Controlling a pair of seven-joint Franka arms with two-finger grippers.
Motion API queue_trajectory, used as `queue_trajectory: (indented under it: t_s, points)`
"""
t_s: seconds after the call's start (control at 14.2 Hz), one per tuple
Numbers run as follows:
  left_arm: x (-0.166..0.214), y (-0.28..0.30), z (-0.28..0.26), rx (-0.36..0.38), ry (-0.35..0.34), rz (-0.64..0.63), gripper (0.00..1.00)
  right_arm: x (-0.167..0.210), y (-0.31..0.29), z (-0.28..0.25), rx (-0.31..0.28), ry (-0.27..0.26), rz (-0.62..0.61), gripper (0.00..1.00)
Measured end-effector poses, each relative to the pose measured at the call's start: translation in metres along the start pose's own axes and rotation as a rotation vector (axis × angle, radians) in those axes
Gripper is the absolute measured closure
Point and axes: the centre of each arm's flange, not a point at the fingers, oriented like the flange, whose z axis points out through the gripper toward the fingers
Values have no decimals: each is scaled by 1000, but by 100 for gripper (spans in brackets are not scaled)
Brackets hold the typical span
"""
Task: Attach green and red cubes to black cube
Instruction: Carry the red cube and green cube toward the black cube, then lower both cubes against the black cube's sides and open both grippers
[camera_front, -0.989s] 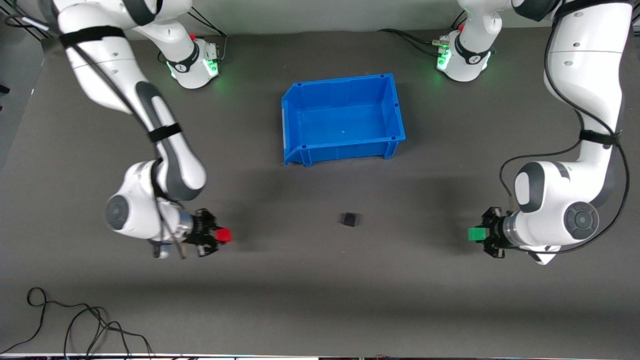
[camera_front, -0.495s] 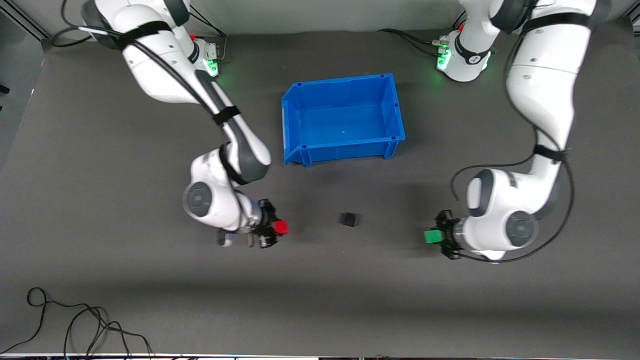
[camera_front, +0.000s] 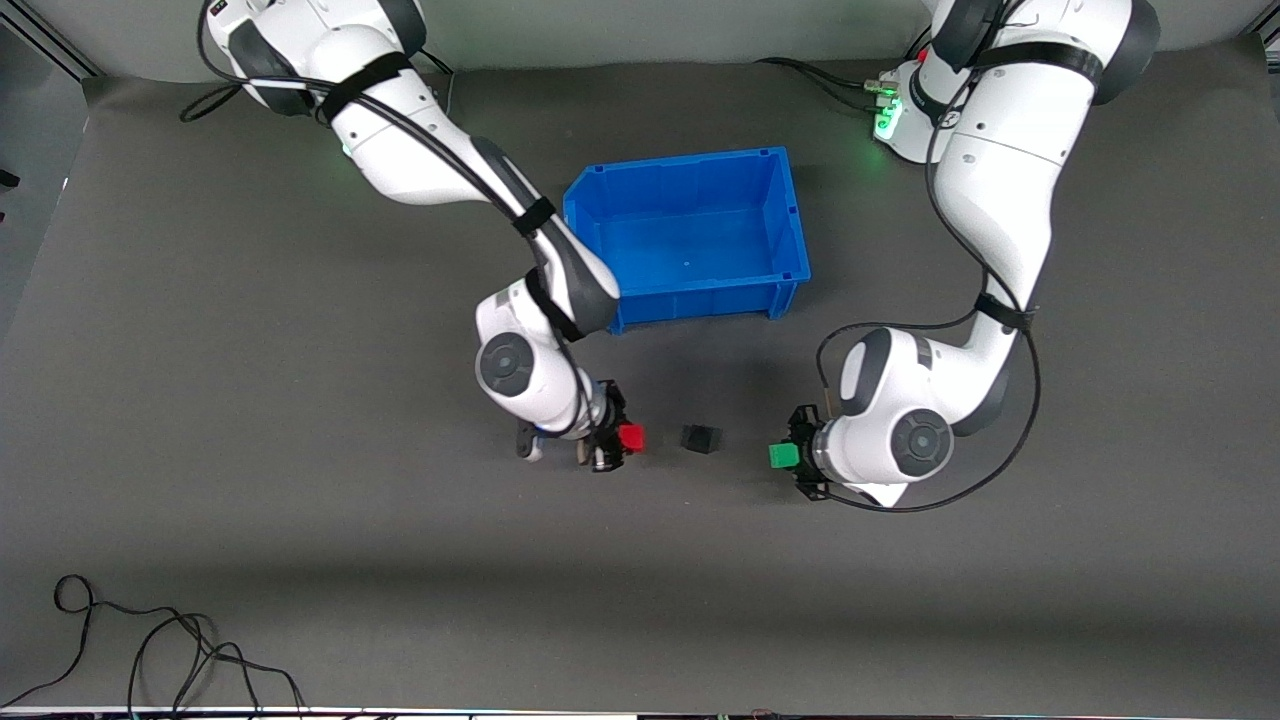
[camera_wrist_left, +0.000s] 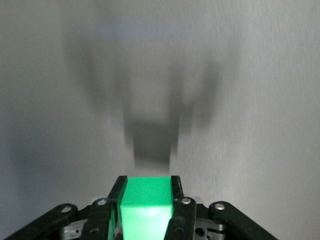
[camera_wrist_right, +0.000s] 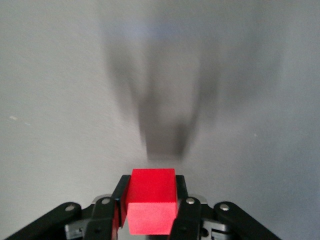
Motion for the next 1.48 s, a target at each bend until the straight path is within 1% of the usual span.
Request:
queue_trajectory:
  t_s: [0.28, 0.42, 0.57, 0.85, 1.48]
  points:
    - [-38, -13, 21, -71, -20, 60, 63, -19, 18, 18, 18, -9, 27, 60]
    - [-51, -21, 37, -78, -20, 83, 63, -23, 21, 22, 26, -13, 43, 60]
    - [-55, -25, 46, -68, -12, 93, 63, -29, 21, 24, 34, -20, 61, 60]
    - [-56, -26, 47, -69, -10, 95, 63, -37, 18, 28, 45, -33, 90, 60]
    - [-63, -31, 49, -66, -6, 111, 63, -38, 14, 38, 58, -41, 101, 60]
